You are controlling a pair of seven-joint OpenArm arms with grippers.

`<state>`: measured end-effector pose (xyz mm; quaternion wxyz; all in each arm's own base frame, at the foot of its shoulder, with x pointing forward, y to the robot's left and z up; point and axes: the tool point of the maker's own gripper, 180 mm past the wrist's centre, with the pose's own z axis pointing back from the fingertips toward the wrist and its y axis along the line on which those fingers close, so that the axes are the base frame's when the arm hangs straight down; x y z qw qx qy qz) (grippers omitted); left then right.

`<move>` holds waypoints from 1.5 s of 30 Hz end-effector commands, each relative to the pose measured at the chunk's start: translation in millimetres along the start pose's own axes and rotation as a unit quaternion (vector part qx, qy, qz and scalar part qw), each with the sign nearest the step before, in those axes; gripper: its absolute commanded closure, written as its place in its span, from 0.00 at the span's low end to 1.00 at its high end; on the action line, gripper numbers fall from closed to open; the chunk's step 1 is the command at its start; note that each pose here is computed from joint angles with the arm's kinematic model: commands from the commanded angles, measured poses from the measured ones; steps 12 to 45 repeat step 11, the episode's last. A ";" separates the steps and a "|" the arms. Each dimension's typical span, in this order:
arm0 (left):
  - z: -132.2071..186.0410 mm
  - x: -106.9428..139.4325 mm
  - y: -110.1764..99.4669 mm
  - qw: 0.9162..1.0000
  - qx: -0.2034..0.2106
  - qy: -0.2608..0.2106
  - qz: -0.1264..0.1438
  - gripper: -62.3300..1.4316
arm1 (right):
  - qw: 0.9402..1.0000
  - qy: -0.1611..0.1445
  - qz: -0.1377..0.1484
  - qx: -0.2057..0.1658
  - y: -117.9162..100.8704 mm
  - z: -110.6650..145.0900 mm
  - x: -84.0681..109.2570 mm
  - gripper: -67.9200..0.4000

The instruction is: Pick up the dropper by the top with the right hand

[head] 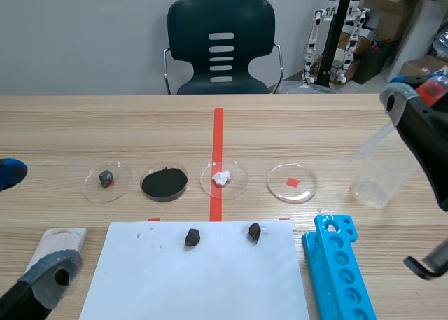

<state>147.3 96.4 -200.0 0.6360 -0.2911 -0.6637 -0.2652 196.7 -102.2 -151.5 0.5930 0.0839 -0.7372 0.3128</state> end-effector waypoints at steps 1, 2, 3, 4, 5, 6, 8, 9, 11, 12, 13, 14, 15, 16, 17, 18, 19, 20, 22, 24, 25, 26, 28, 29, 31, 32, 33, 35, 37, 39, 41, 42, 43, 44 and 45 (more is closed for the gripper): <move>-1.4 9.1 1.2 1.000 0.001 -0.017 -0.002 0.00 | 1.000 -0.011 0.000 -0.003 -2.6 -1.4 6.0 0.99; -1.4 9.1 1.2 1.000 0.001 -0.017 -0.002 0.00 | 1.000 -0.011 0.000 -0.003 -2.6 -1.4 6.0 0.99; -1.4 9.1 1.2 1.000 0.001 -0.017 -0.002 0.00 | 1.000 -0.011 0.000 -0.003 -2.6 -1.4 6.0 0.99; -1.4 9.1 1.2 1.000 0.001 -0.017 -0.002 0.00 | 1.000 -0.011 0.000 -0.003 -2.5 -1.5 6.0 0.99; -1.4 9.1 1.2 1.000 0.001 -0.017 -0.002 0.00 | 1.000 -0.011 0.000 -0.003 -2.4 -1.5 6.0 0.99; -1.4 9.1 1.2 1.000 0.001 -0.017 -0.002 0.00 | 1.000 -0.011 0.000 -0.003 -2.4 -1.5 5.9 0.99; -1.4 9.1 1.2 1.000 0.001 -0.017 -0.002 0.00 | 1.000 -0.011 0.001 -0.003 -2.2 -1.5 5.8 0.99; -1.4 9.1 1.2 1.000 0.001 -0.017 -0.002 0.00 | 1.000 -0.011 0.001 -0.003 -2.2 -1.5 5.8 0.99; -1.4 9.1 1.2 1.000 0.001 -0.017 -0.002 0.00 | 1.000 -0.010 0.001 -0.003 -2.2 -1.5 5.3 0.99; -1.4 9.1 1.2 1.000 0.001 -0.017 -0.002 0.00 | 1.000 -0.010 0.001 -0.003 -2.2 -1.5 5.3 0.99; -1.4 9.1 1.2 1.000 0.001 -0.017 -0.002 0.00 | 1.000 -0.010 0.001 -0.003 -2.2 -1.5 5.3 0.99; -1.4 9.1 1.2 1.000 0.001 -0.017 -0.002 0.00 | 1.000 -0.010 0.001 -0.003 -2.2 -1.5 5.3 0.99; -1.4 9.1 1.2 1.000 0.001 -0.017 -0.002 0.00 | 1.000 -0.010 0.001 -0.003 -2.2 -1.5 5.3 0.99; -1.4 9.1 1.2 1.000 0.001 -0.017 -0.002 0.00 | 1.000 -0.010 0.001 -0.003 -2.2 -1.5 5.3 0.99; -1.4 9.1 1.2 1.000 0.001 -0.017 -0.002 0.00 | 1.000 -0.010 0.001 -0.003 -2.2 -1.5 5.3 0.99; -1.4 9.1 1.2 1.000 0.001 -0.017 -0.002 0.00 | 1.000 -0.010 0.001 -0.003 -2.2 -1.5 5.3 0.99; -1.4 9.1 1.2 1.000 0.001 -0.017 -0.002 0.00 | 1.000 -0.010 0.001 -0.003 -2.2 -1.5 5.3 0.99; -1.4 9.1 1.2 1.000 0.001 -0.017 -0.002 0.00 | 1.000 -0.010 0.001 -0.003 -2.2 -1.5 5.3 0.99; -1.4 9.1 1.2 1.000 0.001 -0.017 -0.002 0.00 | 1.000 -0.010 0.001 -0.003 -2.2 -1.5 5.3 0.99; -1.4 9.1 1.2 1.000 0.001 -0.017 -0.002 0.00 | 1.000 -0.010 0.001 -0.003 -2.2 -1.5 5.3 0.99; -1.4 9.1 1.2 1.000 0.001 -0.017 -0.002 0.00 | 1.000 -0.010 0.001 -0.003 -2.2 -1.5 5.3 0.99; -1.4 9.1 1.2 1.000 0.001 -0.017 -0.002 0.00 | 1.000 -0.010 0.001 -0.003 -2.2 -1.5 5.3 0.99; -1.4 9.1 1.2 1.000 0.001 -0.017 -0.002 0.00 | 1.000 -0.010 0.001 -0.003 -2.2 -1.5 5.3 0.99; -1.4 9.1 1.2 1.000 0.001 -0.017 -0.002 0.00 | 1.000 -0.010 0.001 -0.003 -2.2 -1.5 5.3 0.99; -1.4 9.1 1.2 1.000 0.001 -0.017 -0.002 0.00 | 1.000 -0.010 0.001 -0.003 -2.2 -1.5 5.3 0.99; -1.4 9.1 1.2 1.000 0.001 -0.017 -0.002 0.00 | 1.000 -0.010 0.001 -0.003 -2.2 -1.5 5.3 0.99; -1.4 9.1 1.2 1.000 0.001 -0.017 -0.002 0.00 | 1.000 -0.010 0.001 -0.003 -2.2 -1.5 5.3 0.99; -1.4 9.1 1.2 1.000 0.001 -0.017 -0.002 0.00 | 1.000 -0.010 0.001 -0.003 -2.2 -1.5 5.3 0.99; -1.4 9.1 1.2 1.000 0.001 -0.017 -0.002 0.00 | 1.000 -0.010 0.001 -0.003 -2.2 -1.5 5.3 0.99; -1.4 9.1 1.2 1.000 0.001 -0.017 -0.002 0.00 | 1.000 -0.010 0.001 -0.003 -2.2 -1.5 5.3 0.99; -1.4 9.1 1.2 1.000 0.001 -0.017 -0.002 0.00 | 1.000 -0.010 0.001 -0.003 -2.2 -1.5 5.3 0.99; -1.4 9.1 1.2 1.000 0.001 -0.017 -0.002 0.00 | 1.000 -0.010 0.001 -0.003 -2.2 -1.5 5.3 0.99; -1.4 9.1 1.2 1.000 0.001 -0.017 -0.002 0.00 | 1.000 -0.010 0.001 -0.003 -2.2 -1.5 5.3 0.99; -1.4 9.1 1.2 1.000 0.001 -0.017 -0.002 0.00 | 1.000 -0.010 0.001 -0.003 -2.2 -1.5 5.3 0.99; -1.4 9.1 1.2 1.000 0.001 -0.017 -0.002 0.00 | 1.000 -0.010 0.001 -0.003 -2.2 -1.5 5.3 0.99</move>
